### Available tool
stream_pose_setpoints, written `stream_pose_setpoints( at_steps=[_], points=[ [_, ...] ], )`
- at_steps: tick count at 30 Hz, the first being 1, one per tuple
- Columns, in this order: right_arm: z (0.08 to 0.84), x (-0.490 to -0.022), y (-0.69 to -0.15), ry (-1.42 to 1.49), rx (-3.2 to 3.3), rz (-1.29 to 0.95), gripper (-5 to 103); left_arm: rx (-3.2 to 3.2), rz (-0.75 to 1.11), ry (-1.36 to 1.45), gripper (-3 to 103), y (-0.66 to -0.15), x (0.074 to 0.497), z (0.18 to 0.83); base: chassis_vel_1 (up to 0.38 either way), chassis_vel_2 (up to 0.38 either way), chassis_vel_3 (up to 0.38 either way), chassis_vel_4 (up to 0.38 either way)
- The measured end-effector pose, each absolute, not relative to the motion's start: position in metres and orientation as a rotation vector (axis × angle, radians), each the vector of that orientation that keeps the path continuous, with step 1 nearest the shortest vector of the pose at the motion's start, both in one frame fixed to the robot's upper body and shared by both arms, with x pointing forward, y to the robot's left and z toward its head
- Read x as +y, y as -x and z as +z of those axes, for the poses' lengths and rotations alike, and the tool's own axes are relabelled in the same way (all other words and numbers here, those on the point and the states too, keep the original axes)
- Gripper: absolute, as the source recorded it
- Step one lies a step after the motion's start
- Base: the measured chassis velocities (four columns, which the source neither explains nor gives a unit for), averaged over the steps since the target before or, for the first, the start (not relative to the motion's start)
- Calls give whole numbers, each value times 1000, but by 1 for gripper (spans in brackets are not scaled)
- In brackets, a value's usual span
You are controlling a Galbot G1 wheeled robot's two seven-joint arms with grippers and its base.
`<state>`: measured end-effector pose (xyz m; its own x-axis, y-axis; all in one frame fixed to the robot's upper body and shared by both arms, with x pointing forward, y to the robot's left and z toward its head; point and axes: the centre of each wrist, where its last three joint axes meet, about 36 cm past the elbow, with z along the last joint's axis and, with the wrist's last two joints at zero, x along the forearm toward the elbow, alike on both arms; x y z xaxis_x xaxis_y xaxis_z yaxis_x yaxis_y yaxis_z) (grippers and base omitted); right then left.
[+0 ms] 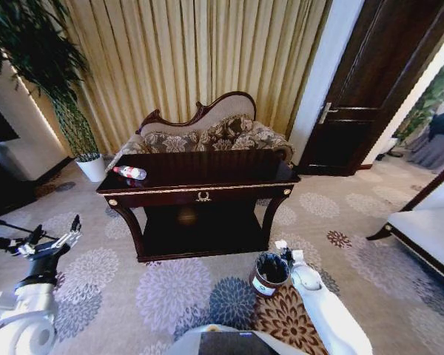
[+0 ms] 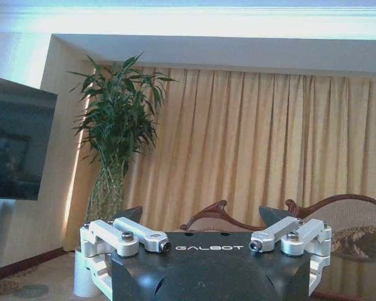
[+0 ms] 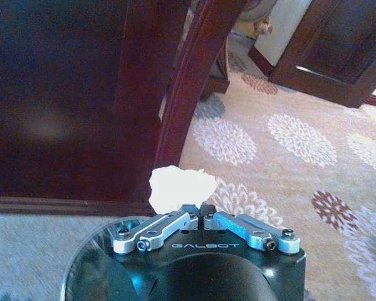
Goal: Move to the front of the table and place the trash on the table into the trash bin.
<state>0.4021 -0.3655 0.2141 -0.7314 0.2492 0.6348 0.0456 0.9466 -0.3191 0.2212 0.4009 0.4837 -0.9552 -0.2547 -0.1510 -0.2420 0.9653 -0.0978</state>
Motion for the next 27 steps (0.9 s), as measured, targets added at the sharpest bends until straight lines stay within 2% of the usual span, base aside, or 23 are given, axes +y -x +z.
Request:
stream_pose_setpoints(
  at_steps=[7,9,12,13,17,19,21,22,24,25,27],
  points=[
    [200,-360,-400,195,-2340,443,-3,2950,-115,382,100,-219,402,484,0,0,0,0],
    [199,-356,-400,190,-2342,445,1,2950,-111,383,100,-219,403,484,0,0,0,0],
    [196,-350,-397,180,-2345,452,17,2950,-109,373,100,-219,403,485,0,0,0,0],
    [196,-350,-397,180,-2345,452,17,2950,-109,373,100,-219,403,485,0,0,0,0],
    [195,-347,-392,175,-2353,450,39,2949,-108,345,100,-219,401,487,0,0,0,0],
    [195,-348,-392,176,-2354,449,39,2949,-109,341,100,-219,400,487,0,0,0,0],
    [195,-349,-393,179,-2356,445,50,2949,-112,332,100,-220,397,488,0,0,0,0],
    [195,-349,-393,179,-2356,445,50,2949,-112,332,100,-220,397,488,0,0,0,0],
    [194,-349,-394,181,-2356,439,61,2951,-114,328,100,-220,396,488,0,0,0,0],
    [194,-349,-394,181,-2356,439,61,2951,-114,328,100,-220,396,488,0,0,0,0],
    [194,-348,-397,184,-2357,427,71,2950,-113,325,100,-220,395,488,0,0,0,0]
  ],
)
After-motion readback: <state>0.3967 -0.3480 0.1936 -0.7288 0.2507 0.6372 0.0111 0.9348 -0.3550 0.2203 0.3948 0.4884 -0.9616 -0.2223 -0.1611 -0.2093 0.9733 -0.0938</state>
